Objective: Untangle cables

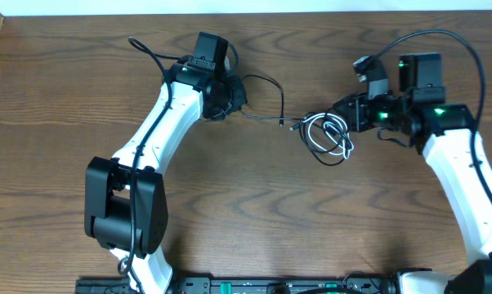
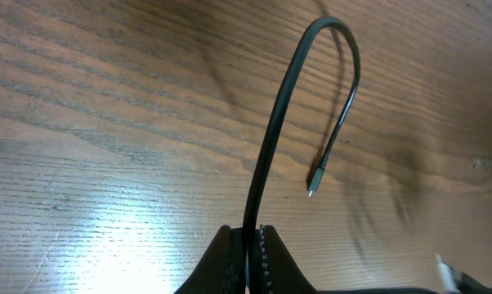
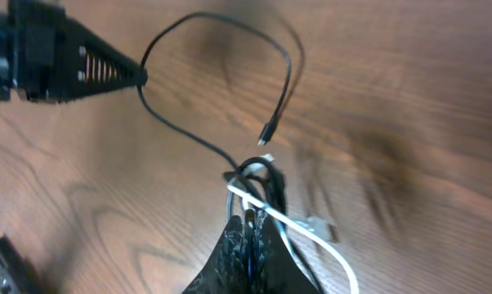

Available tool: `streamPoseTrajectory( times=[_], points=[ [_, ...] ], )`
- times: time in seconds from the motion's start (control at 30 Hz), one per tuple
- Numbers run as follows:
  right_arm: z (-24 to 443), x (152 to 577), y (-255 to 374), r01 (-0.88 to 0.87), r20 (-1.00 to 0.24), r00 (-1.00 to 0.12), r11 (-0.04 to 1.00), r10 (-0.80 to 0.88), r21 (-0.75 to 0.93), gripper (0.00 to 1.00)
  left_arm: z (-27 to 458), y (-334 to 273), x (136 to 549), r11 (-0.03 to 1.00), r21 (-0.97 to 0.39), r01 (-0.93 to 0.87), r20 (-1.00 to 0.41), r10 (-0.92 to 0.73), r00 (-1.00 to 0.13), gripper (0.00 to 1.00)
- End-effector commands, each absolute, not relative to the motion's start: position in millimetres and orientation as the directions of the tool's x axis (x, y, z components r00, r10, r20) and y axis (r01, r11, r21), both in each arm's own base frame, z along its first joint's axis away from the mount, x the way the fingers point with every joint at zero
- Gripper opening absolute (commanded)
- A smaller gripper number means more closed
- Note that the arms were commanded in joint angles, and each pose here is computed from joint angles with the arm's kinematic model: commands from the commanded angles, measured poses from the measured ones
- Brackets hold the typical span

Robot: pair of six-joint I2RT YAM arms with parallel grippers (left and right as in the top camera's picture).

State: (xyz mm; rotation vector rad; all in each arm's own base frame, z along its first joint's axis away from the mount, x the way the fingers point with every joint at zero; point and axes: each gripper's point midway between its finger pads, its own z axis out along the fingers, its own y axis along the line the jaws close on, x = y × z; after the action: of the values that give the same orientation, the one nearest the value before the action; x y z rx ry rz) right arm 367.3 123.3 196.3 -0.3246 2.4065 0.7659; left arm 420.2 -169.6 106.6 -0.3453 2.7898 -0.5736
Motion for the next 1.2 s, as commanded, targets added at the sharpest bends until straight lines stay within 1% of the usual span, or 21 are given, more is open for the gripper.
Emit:
streamPoseTrajectory(
  times=[0.0, 0.1, 0.3, 0.43, 0.47, 0.5, 0.53, 0.63, 0.67, 0.77, 0.87, 0.97, 1.07, 1.17],
  points=[
    [216.9, 374.7, 105.8, -0.388, -0.653, -0.757, 0.822, -0.028, 0.416, 0.01, 108.2, -162.5, 421.8, 0.904, -0.391, -0.173, -0.238, -0.281, -0.930, 0.07],
    [196.6, 377.9, 88.0, -0.308, -0.608, -0.794, 0.875, -0.020, 0.373, 0.01, 108.2, -162.5, 421.8, 0.904, -0.391, -0.173, -0.238, -0.281, -0.930, 0.08],
    [148.3, 368.3, 108.2, -0.290, -0.467, -0.882, 0.859, -0.068, 0.422, 0.01, 108.3, -162.6, 421.9, 0.905, -0.390, -0.169, -0.239, -0.277, -0.930, 0.08],
    [112.8, 361.4, 119.6, -0.273, -0.367, -0.923, 0.869, -0.116, 0.412, 0.01, 108.3, -162.7, 421.7, 0.908, -0.388, -0.158, -0.243, -0.266, -0.933, 0.07],
    [107.8, 361.4, 121.0, -0.272, -0.356, -0.927, 0.869, -0.121, 0.413, 0.03, 108.2, -162.6, 421.7, 0.909, -0.387, -0.156, -0.244, -0.264, -0.933, 0.07],
    [104.6, 363.6, 121.6, -0.277, -0.358, -0.925, 0.868, -0.126, 0.412, 0.10, 108.2, -162.6, 421.6, 0.909, -0.387, -0.156, -0.244, -0.264, -0.933, 0.07],
    [103.3, 367.5, 122.7, -0.300, -0.376, -0.916, 0.863, -0.141, 0.407, 0.19, 108.2, -162.6, 421.7, 0.909, -0.387, -0.156, -0.244, -0.264, -0.933, 0.07],
    [115.1, 383.2, 131.9, -0.392, -0.475, -0.863, 0.824, -0.175, 0.409, 0.42, 108.6, -162.9, 422.5, 0.908, -0.388, -0.155, -0.247, -0.265, -0.932, 0.08],
    [122.9, 388.0, 138.1, -0.440, -0.517, -0.834, 0.796, -0.191, 0.415, 0.46, 108.7, -162.9, 422.6, 0.908, -0.389, -0.155, -0.248, -0.265, -0.932, 0.07],
    [145.4, 401.7, 155.0, -0.563, -0.635, -0.739, 0.725, -0.226, 0.397, 0.53, 108.6, -163.1, 422.4, 0.908, -0.389, -0.154, -0.247, -0.264, -0.932, 0.08],
    [156.3, 411.0, 165.5, -0.620, -0.696, -0.674, 0.702, -0.246, 0.352, 0.53, 108.7, -163.6, 422.3, 0.908, -0.389, -0.153, -0.247, -0.263, -0.933, 0.07],
    [159.5, 413.2, 180.3, -0.661, -0.726, -0.632, 0.676, -0.270, 0.324, 0.50, 108.7, -164.2, 422.1, 0.909, -0.389, -0.152, -0.248, -0.262, -0.933, 0.07],
    [152.9, 406.1, 197.9, -0.679, -0.714, -0.636, 0.651, -0.293, 0.338, 0.46, 108.7, -164.2, 422.1, 0.909, -0.389, -0.152, -0.248, -0.262, -0.933, 0.07],
    [140.3, 391.8, 215.7, -0.655, -0.656, -0.694, 0.641, -0.298, 0.401, 0.41, 108.6, -164.2, 422.1, 0.909, -0.389, -0.152, -0.247, -0.262, -0.933, 0.07]
  ],
)
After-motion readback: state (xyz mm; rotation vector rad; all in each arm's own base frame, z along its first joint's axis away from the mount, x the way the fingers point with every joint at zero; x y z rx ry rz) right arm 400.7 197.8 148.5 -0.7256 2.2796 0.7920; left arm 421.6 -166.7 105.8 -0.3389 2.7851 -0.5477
